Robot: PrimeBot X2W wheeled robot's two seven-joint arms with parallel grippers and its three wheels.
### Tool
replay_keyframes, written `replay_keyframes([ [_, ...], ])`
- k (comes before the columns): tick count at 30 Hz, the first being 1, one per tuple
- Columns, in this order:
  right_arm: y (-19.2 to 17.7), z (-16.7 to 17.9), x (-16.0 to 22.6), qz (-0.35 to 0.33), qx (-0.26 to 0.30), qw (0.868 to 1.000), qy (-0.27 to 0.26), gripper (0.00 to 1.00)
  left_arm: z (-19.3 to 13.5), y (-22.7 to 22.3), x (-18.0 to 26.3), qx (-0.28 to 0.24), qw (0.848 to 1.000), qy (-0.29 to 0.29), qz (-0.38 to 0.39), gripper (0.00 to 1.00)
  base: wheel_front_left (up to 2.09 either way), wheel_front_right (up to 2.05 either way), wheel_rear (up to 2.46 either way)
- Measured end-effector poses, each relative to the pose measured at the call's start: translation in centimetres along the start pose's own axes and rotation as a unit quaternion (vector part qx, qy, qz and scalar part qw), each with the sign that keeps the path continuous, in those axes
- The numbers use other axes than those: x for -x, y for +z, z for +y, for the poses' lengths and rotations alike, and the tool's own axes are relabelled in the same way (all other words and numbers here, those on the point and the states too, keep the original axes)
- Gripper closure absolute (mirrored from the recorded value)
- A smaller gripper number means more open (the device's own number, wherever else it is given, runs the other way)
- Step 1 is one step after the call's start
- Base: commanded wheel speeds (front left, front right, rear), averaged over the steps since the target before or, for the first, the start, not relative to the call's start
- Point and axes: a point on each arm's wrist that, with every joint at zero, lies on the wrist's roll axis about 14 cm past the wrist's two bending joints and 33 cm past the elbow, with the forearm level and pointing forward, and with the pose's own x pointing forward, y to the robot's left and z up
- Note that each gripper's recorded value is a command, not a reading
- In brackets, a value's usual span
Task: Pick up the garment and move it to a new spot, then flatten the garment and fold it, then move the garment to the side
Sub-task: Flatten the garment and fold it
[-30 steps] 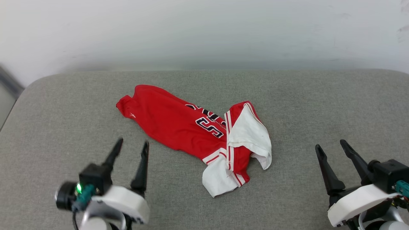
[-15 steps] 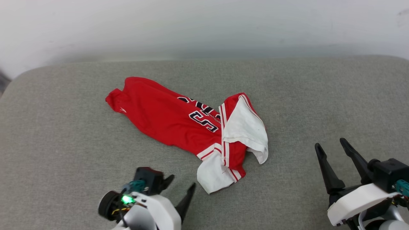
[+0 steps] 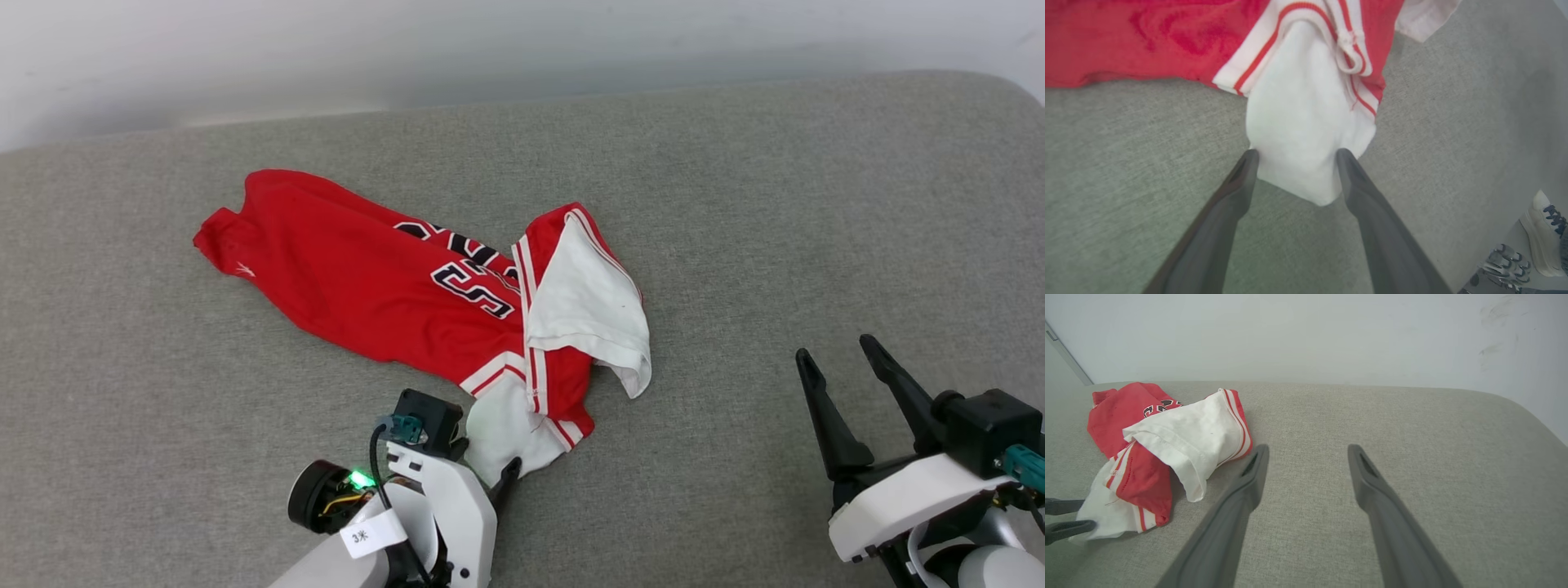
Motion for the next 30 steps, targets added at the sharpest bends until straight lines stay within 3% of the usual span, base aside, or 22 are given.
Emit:
replay_keyframes([
  [1, -0.1, -0.1, 0.1, 0.002, 0.0, 1.0, -0.002, 0.0, 0.1, -0.4, -0.3, -0.001, 1.0, 0.0, 0.008, 0.0, 0.0, 0.0, 0.0],
  [2, -0.2, -0.2, 0.1, 0.002, -0.001, 1.0, -0.003, 0.0, 0.2, -0.9, -0.5, -0.002, 1.0, 0.001, 0.016, 0.46, 0.0, 0.0, 0.0],
  [3, -0.3, -0.2, 0.1, 0.004, -0.001, 1.0, -0.004, 0.0, 0.2, -1.4, -0.6, -0.004, 1.0, 0.0, 0.024, 0.85, 0.0, 0.0, 0.0],
  [4, -0.3, -0.2, 0.2, 0.004, -0.001, 1.0, -0.005, 0.0, 0.3, -1.6, -0.7, -0.004, 1.0, 0.0, 0.025, 1.0, 0.0, 0.0, 0.0],
  [10, -0.1, 0.2, 0.1, -0.002, -0.002, 1.0, 0.0, 0.0, 1.4, -0.9, 0.0, 0.0, 1.0, 0.019, -0.009, 1.0, 0.0, 0.0, 0.0],
  [16, 0.7, 1.3, 0.0, -0.013, 0.0, 1.0, 0.017, 0.0, 4.4, 1.6, 2.9, -0.013, 0.993, 0.078, -0.082, 1.0, 0.0, 0.0, 0.0],
  [24, 0.9, 3.6, -0.1, -0.014, 0.001, 0.999, 0.049, 0.0, 10.2, 3.4, 9.8, -0.01, 0.964, 0.206, -0.168, 1.0, 0.0, 0.0, 0.0],
  [30, 0.6, 4.8, -0.3, -0.006, 0.0, 0.998, 0.067, 0.0, 13.8, 0.3, 13.3, 0.013, 0.946, 0.284, -0.157, 1.0, 0.0, 0.0, 0.0],
])
